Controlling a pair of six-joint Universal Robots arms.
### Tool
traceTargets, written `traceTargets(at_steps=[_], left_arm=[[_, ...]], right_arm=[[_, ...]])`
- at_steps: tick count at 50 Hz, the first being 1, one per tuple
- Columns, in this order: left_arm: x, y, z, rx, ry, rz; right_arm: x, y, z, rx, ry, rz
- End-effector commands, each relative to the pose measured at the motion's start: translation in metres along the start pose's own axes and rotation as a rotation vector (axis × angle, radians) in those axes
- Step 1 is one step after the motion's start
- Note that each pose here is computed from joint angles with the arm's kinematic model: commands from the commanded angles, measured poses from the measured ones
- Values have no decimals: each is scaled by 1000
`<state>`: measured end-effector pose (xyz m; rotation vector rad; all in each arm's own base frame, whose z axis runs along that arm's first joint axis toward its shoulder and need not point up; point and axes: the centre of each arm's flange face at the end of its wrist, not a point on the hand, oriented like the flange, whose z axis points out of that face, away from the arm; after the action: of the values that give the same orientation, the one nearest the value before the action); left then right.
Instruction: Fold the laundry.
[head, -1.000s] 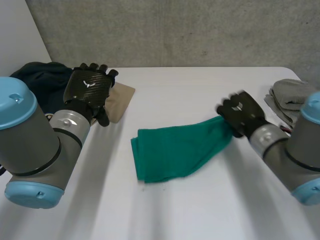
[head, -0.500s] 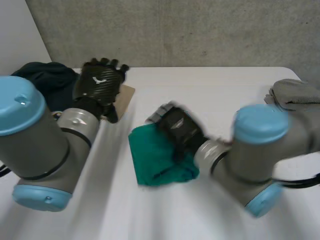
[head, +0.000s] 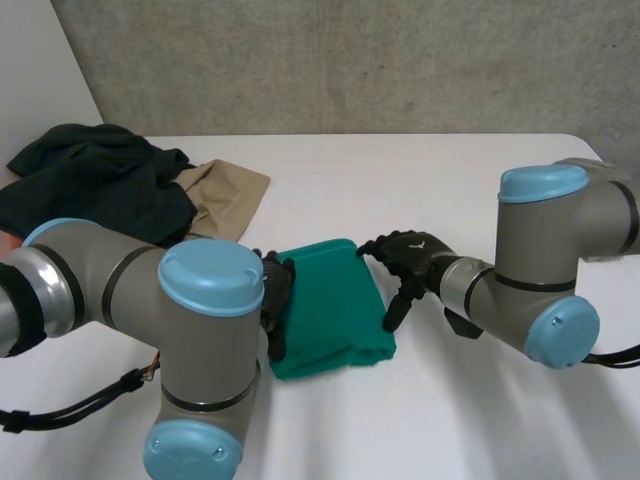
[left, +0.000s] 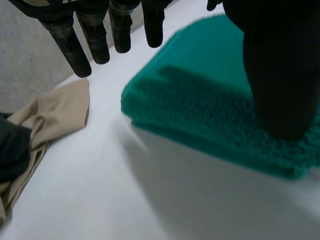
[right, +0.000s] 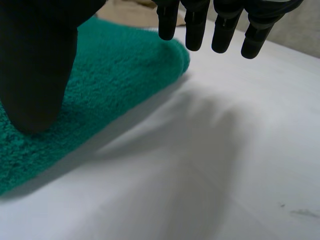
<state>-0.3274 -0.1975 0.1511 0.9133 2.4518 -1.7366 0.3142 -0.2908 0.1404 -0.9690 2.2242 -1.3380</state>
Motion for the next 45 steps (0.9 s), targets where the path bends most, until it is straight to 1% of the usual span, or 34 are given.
traceTargets(at_steps=[1, 5, 8, 12, 16, 17, 19, 20, 22, 23, 25, 26, 30, 40, 45], left_arm=[[-7, 7, 5, -24, 17, 0], [-5, 0, 4, 4, 56, 7], [-8, -9, 3, 30, 55, 17], [-18, -41, -2, 134, 44, 29], [-26, -76, -8, 260, 91, 45], [-29, -90, -11, 311, 128, 49], [-32, -102, -13, 361, 176, 49], [-32, -110, -15, 402, 235, 55], [-31, -119, -18, 445, 306, 64], [-28, -124, -21, 475, 377, 74], [-24, -127, -25, 491, 447, 84], [-23, -131, -28, 502, 503, 93], [-24, -136, -32, 497, 565, 97], [-16, -126, -26, 454, 594, 93], [-15, -124, -25, 450, 595, 92]], right_arm=[[-4, 1, 5, -1, 8, -132], [-7, -10, -1, 27, 11, -175], [-13, -19, -10, 52, 19, -212], [-20, -30, -23, 99, 60, -279], [-28, -31, -41, 144, 98, -351], [-31, -29, -44, 150, 98, -364], [-46, -20, -54, 162, 76, -396], [-52, -14, -57, 159, 63, -403], [-60, -2, -60, 148, 44, -408], [-66, 9, -61, 140, 26, -413], [-75, 24, -63, 149, 10, -421], [-78, 28, -63, 159, 4, -425], [-92, 37, -58, 232, -10, -452], [-92, 54, -19, 284, 9, -473], [-91, 49, -12, 304, 16, -492]])
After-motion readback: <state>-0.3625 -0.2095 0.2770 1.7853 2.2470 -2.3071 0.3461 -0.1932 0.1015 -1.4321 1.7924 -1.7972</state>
